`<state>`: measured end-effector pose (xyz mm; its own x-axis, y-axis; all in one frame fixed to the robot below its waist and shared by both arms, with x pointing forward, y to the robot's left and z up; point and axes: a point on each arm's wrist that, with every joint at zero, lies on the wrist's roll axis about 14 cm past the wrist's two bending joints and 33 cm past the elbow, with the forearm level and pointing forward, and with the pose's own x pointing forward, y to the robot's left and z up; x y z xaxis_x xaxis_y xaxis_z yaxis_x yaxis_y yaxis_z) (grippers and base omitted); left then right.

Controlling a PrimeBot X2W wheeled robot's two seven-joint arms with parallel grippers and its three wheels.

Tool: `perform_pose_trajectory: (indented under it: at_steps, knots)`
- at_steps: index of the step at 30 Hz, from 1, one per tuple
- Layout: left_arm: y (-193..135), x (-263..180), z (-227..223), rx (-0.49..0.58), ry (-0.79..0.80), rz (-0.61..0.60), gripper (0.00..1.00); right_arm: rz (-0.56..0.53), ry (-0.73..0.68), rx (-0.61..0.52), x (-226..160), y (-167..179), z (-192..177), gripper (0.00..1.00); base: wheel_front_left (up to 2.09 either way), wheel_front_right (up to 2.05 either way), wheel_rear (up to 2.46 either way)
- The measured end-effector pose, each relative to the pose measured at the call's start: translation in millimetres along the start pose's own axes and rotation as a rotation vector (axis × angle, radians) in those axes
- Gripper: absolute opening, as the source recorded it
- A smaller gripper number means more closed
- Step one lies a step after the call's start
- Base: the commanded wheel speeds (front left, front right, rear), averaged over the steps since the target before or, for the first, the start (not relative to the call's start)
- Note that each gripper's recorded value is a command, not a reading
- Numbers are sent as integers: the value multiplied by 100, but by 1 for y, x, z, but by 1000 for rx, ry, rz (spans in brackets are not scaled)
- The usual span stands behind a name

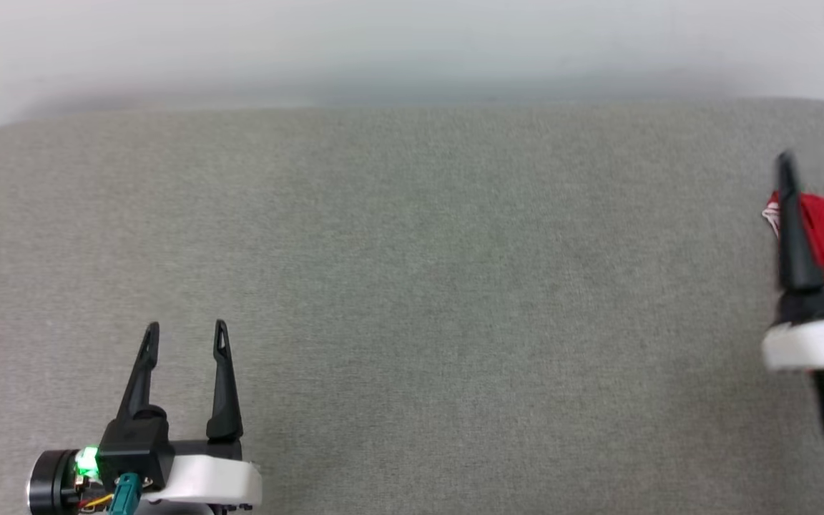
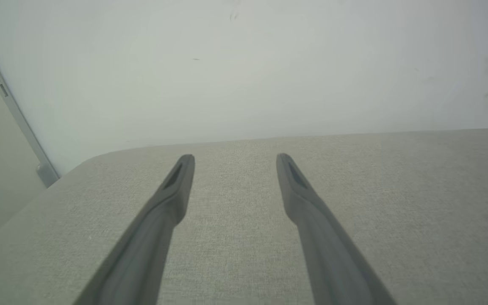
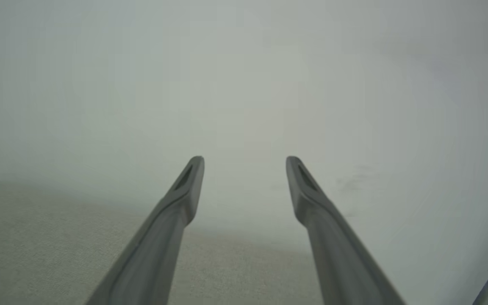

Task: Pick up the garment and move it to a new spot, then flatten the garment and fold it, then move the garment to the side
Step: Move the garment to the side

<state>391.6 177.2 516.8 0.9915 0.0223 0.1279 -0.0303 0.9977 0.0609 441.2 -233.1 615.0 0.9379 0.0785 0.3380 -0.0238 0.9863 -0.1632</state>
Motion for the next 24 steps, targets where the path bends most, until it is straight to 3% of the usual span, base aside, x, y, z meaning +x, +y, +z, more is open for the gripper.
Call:
perform_pose_trajectory:
  at_steps: [6, 24]
  knots:
    - [10, -19, 4, 2, 3, 20, 100, 47, 56, 87, -29, 38, -15, 100, 0, 0, 0]
    - [19, -55, 5, -24, 17, 26, 100, 9, 159, 211, -102, 64, -32, 100, 0, 0, 0]
